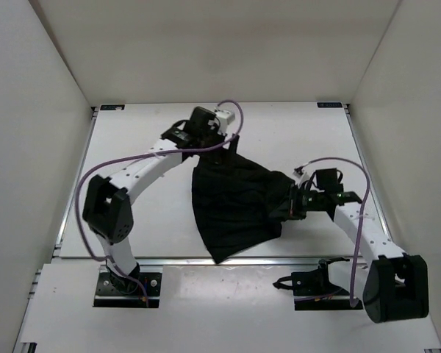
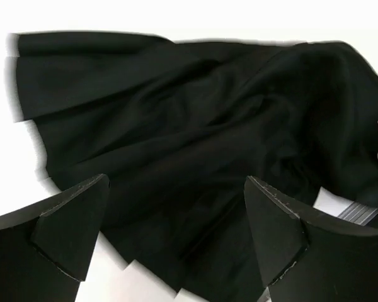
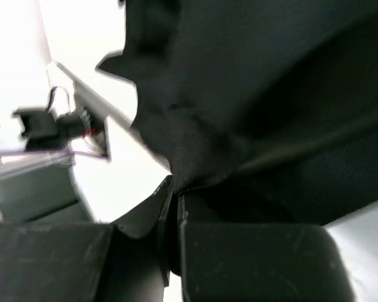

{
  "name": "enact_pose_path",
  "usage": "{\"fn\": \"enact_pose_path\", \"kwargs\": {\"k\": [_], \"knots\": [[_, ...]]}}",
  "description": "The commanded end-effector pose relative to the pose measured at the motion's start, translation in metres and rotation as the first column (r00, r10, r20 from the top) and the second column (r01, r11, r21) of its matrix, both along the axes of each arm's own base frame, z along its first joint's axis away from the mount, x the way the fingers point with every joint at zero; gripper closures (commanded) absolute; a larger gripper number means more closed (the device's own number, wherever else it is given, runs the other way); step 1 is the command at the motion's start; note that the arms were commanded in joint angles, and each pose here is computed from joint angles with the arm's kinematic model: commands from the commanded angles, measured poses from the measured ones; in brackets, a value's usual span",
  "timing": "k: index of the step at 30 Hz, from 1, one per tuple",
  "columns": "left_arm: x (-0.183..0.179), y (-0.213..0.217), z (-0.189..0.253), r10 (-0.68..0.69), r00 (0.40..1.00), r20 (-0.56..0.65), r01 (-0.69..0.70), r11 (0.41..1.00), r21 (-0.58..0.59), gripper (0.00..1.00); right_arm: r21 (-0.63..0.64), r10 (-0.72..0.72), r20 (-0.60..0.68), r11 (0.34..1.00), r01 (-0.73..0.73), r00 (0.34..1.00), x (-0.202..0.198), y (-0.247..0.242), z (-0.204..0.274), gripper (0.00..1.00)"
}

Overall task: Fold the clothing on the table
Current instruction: Move the skirt to the center of the board, then flatten the skirt out

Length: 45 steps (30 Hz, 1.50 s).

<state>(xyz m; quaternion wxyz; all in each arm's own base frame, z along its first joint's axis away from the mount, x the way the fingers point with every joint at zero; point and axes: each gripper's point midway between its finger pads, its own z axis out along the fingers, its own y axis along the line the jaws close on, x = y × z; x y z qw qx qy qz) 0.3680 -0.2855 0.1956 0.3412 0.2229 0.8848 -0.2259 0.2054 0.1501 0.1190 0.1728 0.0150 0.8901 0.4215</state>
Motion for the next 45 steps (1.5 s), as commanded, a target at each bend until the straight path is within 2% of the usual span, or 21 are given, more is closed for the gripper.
{"fn": "enact_pose_path", "kwargs": {"k": [1, 2, 4, 6, 8, 10, 13, 14, 16, 17, 18, 22, 23, 28, 31, 33, 34, 35, 37, 42, 45], "knots": [[0.0, -0.039, -0.004, -0.115, 0.992, 0.047, 0.116, 0.993, -0.023, 0.01, 0.146, 0.044, -0.002, 0.988, -0.044, 0.999, -0.027, 0.029, 0.011, 0.99], [0.003, -0.046, -0.015, -0.125, 0.992, 0.032, 0.126, 0.992, -0.023, 0.01, 0.161, 0.056, 0.013, 0.985, -0.057, 0.998, -0.037, 0.033, 0.009, 1.0], [0.007, -0.061, -0.024, -0.149, 0.988, 0.035, 0.15, 0.988, -0.043, 0.01, 0.172, 0.045, -0.05, 0.984, -0.035, 0.998, -0.054, 0.035, 0.002, 1.0], [0.006, -0.077, -0.044, -0.191, 0.981, 0.009, 0.192, 0.98, -0.061, 0.02, 0.117, -0.034, -0.151, 0.992, 0.052, 0.988, -0.066, 0.02, -0.018, 1.0], [0.01, -0.094, -0.046, -0.211, 0.977, 0.036, 0.214, 0.971, -0.106, 0.01, 0.061, -0.092, -0.261, 0.992, 0.112, 0.961, -0.087, 0.005, -0.036, 1.0], [0.005, -0.111, -0.052, -0.236, 0.969, 0.071, 0.243, 0.963, -0.119, 0.01, 0.025, -0.146, -0.289, 0.987, 0.16, 0.946, -0.091, -0.005, -0.042, 1.0], [-0.001, -0.133, -0.071, -0.261, 0.962, 0.082, 0.265, 0.963, -0.045, 0.04, -0.001, -0.177, -0.302, 0.983, 0.185, 0.937, -0.095, -0.007, -0.044, 1.0], [0.0, -0.135, -0.082, -0.269, 0.962, 0.056, 0.269, 0.963, 0.0, 0.09, 0.006, -0.187, -0.307, 0.98, 0.198, 0.933, -0.094, -0.006, -0.044, 1.0], [-0.002, -0.146, -0.104, -0.261, 0.965, 0.028, 0.257, 0.96, 0.108, 0.35, 0.036, -0.168, -0.321, 0.981, 0.189, 0.932, -0.097, 0.001, -0.044, 1.0], [-0.011, -0.144, -0.113, -0.257, 0.966, -0.01, 0.255, 0.955, 0.154, 0.4, 0.046, -0.17, -0.313, 0.98, 0.194, 0.934, -0.094, 0.004, -0.044, 0.99], [-0.011, -0.138, -0.127, -0.233, 0.972, -0.035, 0.236, 0.951, 0.199, 0.5, 0.037, -0.172, -0.313, 0.981, 0.193, 0.934, -0.095, 0.004, -0.047, 1.0], [-0.008, -0.116, -0.156, -0.139, 0.986, -0.097, 0.16, 0.95, 0.269, 0.96, 0.016, -0.199, -0.296, 0.977, 0.213, 0.934, -0.083, -0.001, -0.046, 1.0], [-0.007, -0.108, -0.163, -0.11, 0.986, -0.124, 0.14, 0.951, 0.275, 0.99, 0.006, -0.218, -0.288, 0.973, 0.23, 0.932, -0.078, -0.007, -0.043, 1.0], [0.005, -0.068, -0.18, 0.041, 0.982, -0.185, 0.026, 0.938, 0.346, 1.0, -0.101, -0.272, -0.218, 0.961, 0.256, 0.937, -0.047, -0.034, -0.03, 1.0], [0.011, -0.042, -0.186, 0.156, 0.957, -0.243, -0.064, 0.935, 0.349, 1.0, -0.152, -0.296, -0.182, 0.951, 0.27, 0.938, -0.023, -0.049, -0.023, 1.0], [0.012, -0.012, -0.188, 0.236, 0.922, -0.307, -0.135, 0.939, 0.316, 1.0, -0.183, -0.297, -0.143, 0.945, 0.27, 0.944, -0.005, -0.057, -0.016, 1.0], [0.017, -0.01, -0.185, 0.258, 0.915, -0.309, -0.174, 0.946, 0.274, 1.0, -0.194, -0.291, -0.121, 0.945, 0.264, 0.949, 0.007, -0.06, -0.012, 1.0], [0.016, 0.01, -0.185, 0.297, 0.897, -0.327, -0.213, 0.94, 0.267, 1.0, -0.213, -0.296, -0.143, 0.941, 0.263, 0.944, 0.012, -0.065, -0.016, 1.0], [0.026, 0.033, -0.176, 0.358, 0.877, -0.32, -0.296, 0.928, 0.227, 1.0, -0.234, -0.287, -0.083, 0.936, 0.261, 0.954, 0.04, -0.076, -0.008, 1.0], [0.016, 0.075, -0.157, 0.417, 0.859, -0.297, -0.354, 0.903, 0.244, 1.0, -0.278, -0.235, -0.064, 0.937, 0.209, 0.97, 0.1, -0.094, -0.006, 0.99], [0.006, 0.07, -0.151, 0.398, 0.866, -0.302, -0.346, 0.914, 0.212, 1.0, -0.278, -0.166, -0.057, 0.95, 0.145, 0.984, 0.149, -0.088, -0.003, 0.89]]}}
